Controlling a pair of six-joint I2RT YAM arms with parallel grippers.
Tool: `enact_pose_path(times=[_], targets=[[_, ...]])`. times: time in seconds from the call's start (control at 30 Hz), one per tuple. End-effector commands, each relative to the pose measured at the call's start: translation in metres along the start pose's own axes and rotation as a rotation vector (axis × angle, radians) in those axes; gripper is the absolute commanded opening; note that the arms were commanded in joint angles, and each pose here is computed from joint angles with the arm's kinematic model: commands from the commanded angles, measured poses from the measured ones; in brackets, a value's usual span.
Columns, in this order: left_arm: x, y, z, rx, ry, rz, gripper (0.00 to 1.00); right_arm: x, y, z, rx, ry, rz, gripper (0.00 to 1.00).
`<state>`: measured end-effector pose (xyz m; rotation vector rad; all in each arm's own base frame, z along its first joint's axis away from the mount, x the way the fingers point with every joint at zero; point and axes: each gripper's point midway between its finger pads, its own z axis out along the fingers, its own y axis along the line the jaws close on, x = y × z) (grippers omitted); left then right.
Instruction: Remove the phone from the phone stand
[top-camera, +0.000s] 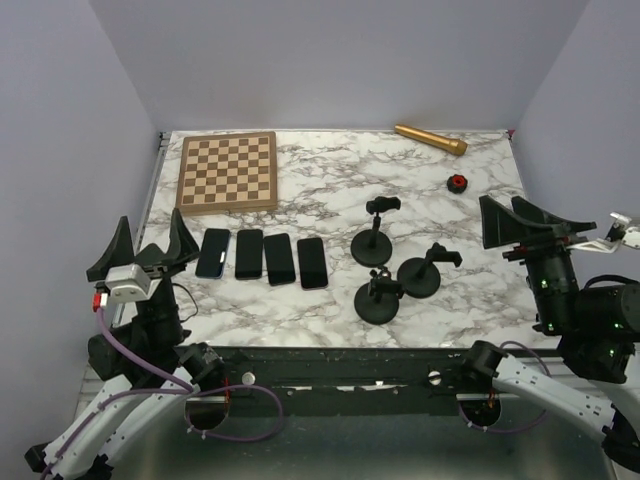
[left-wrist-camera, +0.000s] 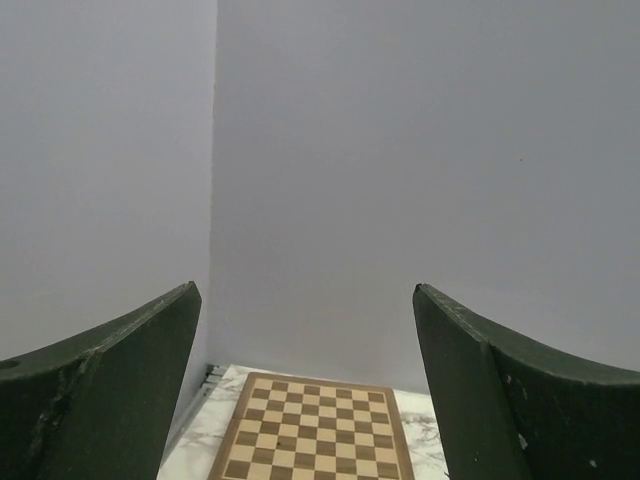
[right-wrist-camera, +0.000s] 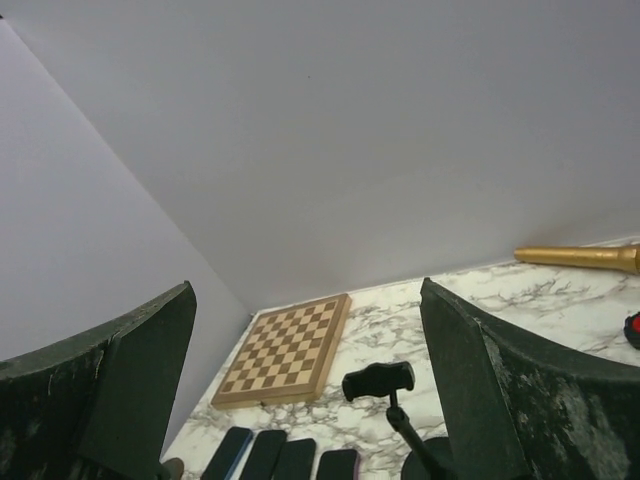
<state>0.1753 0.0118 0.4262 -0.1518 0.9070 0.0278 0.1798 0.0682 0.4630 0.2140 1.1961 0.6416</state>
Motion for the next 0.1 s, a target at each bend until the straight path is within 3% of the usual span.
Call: enact_pose_path(times=[0.0, 0.07], targets=[[0.0012, 0.0038, 0.0002, -0.021, 0.008, 0.01, 0.95, 0.0167, -0.0025, 0.0078, 0.028, 0.021, -0.044, 1.0], [0.002, 0.0013, 0.0003, -0.01, 0.008, 0.01, 0.95, 0.0214, 0.0062, 0.0082, -0.025, 0.029, -0.053, 1.0]])
